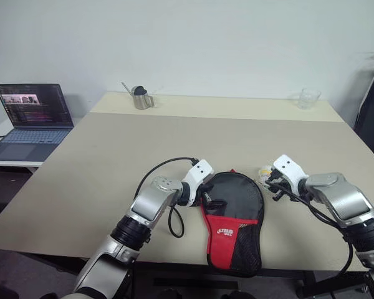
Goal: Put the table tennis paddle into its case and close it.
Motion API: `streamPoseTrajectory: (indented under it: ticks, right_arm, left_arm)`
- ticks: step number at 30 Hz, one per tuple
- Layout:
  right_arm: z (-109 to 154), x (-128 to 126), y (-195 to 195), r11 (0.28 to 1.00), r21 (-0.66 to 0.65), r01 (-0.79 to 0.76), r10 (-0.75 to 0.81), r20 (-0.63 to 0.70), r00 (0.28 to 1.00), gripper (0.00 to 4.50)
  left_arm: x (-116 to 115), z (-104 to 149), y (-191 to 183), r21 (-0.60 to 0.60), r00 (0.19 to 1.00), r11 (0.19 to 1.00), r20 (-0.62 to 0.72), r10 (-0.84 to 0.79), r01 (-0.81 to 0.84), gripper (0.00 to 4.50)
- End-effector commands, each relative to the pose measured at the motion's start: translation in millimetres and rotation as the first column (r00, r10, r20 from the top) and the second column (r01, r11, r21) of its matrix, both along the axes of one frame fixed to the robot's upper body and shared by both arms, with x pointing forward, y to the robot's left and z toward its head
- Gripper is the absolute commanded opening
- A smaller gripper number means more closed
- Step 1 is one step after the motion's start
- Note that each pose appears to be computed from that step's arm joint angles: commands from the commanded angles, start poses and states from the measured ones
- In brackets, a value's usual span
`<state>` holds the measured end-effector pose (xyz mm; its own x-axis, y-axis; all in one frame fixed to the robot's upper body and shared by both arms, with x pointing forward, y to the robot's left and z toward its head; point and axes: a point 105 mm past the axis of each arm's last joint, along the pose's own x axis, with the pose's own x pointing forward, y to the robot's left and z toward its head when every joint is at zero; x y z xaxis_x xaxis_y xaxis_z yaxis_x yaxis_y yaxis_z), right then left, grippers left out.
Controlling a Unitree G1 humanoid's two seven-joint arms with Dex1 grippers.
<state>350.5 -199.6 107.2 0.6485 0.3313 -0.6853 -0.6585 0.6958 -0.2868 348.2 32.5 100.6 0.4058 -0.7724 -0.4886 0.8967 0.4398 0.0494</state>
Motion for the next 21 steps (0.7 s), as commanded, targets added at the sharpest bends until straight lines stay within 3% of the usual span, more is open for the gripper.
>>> streamPoseTrajectory:
  ticks: [1, 10, 14, 17, 21]
  right_arm:
    - [-2, -9, -1, 0.997, -0.035, -0.064, 0.063, -0.023, 0.998, 0.04]
    - [-3, -16, -4, 0.992, -0.055, -0.115, 0.113, -0.043, 0.993, 0.04]
    - [9, -13, -1, 0.991, -0.029, -0.129, 0.129, -0.02, 0.991, 0.04]
    - [31, -14, 5, 0.986, 0.006, -0.17, 0.169, 0.018, 0.985, 0.62]
    - [59, -28, 12, 0.956, -0.015, -0.293, 0.293, 0.047, 0.955, 1.97]
  left_arm:
    - [-6, -22, 0, 0.053, 0.998, 0.999, -0.068, -0.003, 0.006, 4.5]
    - [-7, -23, 2, 0.059, 0.998, 0.998, -0.069, -0.005, 0.01, 4.5]
    - [-7, -23, 1, 0.059, 0.998, 0.998, -0.068, -0.008, 0.012, 4.5]
    - [-7, -23, 1, 0.059, 0.998, 0.998, -0.067, -0.006, 0.01, 4.5]
    - [-7, -23, 1, 0.061, 0.998, 0.998, -0.067, -0.005, 0.009, 4.5]
